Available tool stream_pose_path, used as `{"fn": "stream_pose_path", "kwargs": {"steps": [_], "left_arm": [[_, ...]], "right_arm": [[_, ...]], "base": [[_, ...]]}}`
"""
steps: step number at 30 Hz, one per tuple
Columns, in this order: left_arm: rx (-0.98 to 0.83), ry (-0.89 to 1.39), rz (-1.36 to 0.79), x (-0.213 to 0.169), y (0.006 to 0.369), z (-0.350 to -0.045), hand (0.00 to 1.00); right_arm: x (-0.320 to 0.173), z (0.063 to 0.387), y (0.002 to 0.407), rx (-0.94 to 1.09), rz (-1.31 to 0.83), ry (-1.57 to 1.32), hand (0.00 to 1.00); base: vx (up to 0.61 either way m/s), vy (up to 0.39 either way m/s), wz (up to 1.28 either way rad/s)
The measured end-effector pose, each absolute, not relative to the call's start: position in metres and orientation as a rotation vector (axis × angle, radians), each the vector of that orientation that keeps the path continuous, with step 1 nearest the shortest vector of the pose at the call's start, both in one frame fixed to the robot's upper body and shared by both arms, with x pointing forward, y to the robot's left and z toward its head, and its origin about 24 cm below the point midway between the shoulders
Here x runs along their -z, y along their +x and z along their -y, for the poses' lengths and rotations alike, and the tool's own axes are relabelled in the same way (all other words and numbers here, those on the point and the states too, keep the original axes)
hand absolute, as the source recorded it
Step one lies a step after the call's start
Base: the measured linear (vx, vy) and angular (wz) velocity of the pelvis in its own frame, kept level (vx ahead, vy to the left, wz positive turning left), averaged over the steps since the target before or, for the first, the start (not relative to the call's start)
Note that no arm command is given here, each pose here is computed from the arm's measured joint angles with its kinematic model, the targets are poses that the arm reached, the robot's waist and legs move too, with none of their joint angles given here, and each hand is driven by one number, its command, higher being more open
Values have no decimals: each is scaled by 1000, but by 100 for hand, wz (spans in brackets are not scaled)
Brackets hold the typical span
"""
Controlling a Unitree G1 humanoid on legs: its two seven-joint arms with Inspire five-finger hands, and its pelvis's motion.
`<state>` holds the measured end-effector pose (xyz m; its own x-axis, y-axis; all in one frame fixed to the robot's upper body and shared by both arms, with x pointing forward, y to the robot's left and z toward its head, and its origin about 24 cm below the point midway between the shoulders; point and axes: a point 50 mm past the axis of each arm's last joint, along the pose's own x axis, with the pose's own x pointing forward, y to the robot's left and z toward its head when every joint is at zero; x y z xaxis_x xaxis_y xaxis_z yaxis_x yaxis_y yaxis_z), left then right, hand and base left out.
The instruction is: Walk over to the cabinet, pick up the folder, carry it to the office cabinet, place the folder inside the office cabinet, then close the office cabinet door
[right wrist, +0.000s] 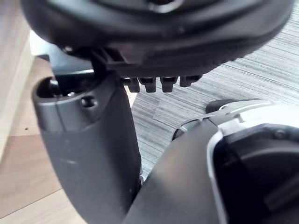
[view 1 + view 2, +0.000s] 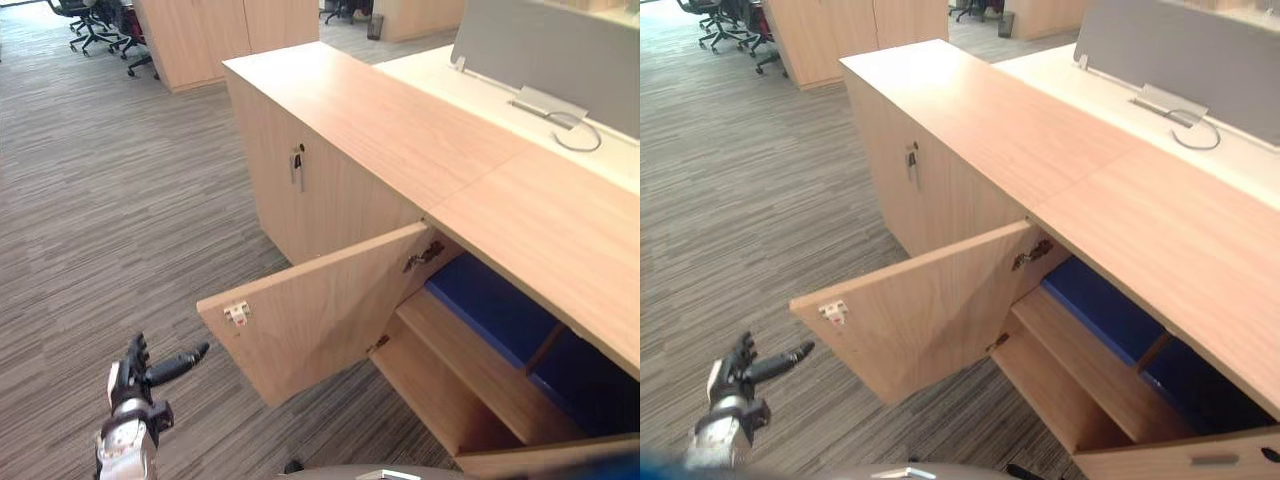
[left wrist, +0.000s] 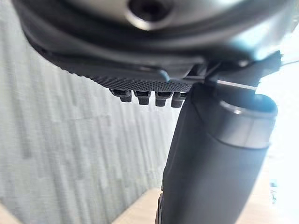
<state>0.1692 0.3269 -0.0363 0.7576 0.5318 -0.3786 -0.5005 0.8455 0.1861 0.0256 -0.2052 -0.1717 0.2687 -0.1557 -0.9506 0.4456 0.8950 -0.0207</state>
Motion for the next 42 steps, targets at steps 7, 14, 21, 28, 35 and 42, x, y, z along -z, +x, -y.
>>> {"fn": "stream_pose_path", "kwargs": {"steps": [7,14,21,28,35,42], "left_arm": [[-421,260,-342,9,200,-310,100],[-130,638,-314,-28,226,-318,100],[114,857,-342,-21,231,-295,100],[368,938,-308,-18,230,-264,100],[711,964,-236,-14,218,-208,100],[970,990,-154,-19,193,-170,100]], "right_arm": [[170,213,28,387,-1227,236,100],[169,223,19,412,-1245,243,100],[171,215,12,400,-1270,271,100],[171,214,10,399,-1272,274,100],[171,209,27,301,-1251,231,100],[167,216,41,257,-1203,198,100]], "base": [[22,-101,-20],[-22,-163,-8],[-67,45,-6],[-47,67,2],[-19,39,0],[3,53,-42]]}}
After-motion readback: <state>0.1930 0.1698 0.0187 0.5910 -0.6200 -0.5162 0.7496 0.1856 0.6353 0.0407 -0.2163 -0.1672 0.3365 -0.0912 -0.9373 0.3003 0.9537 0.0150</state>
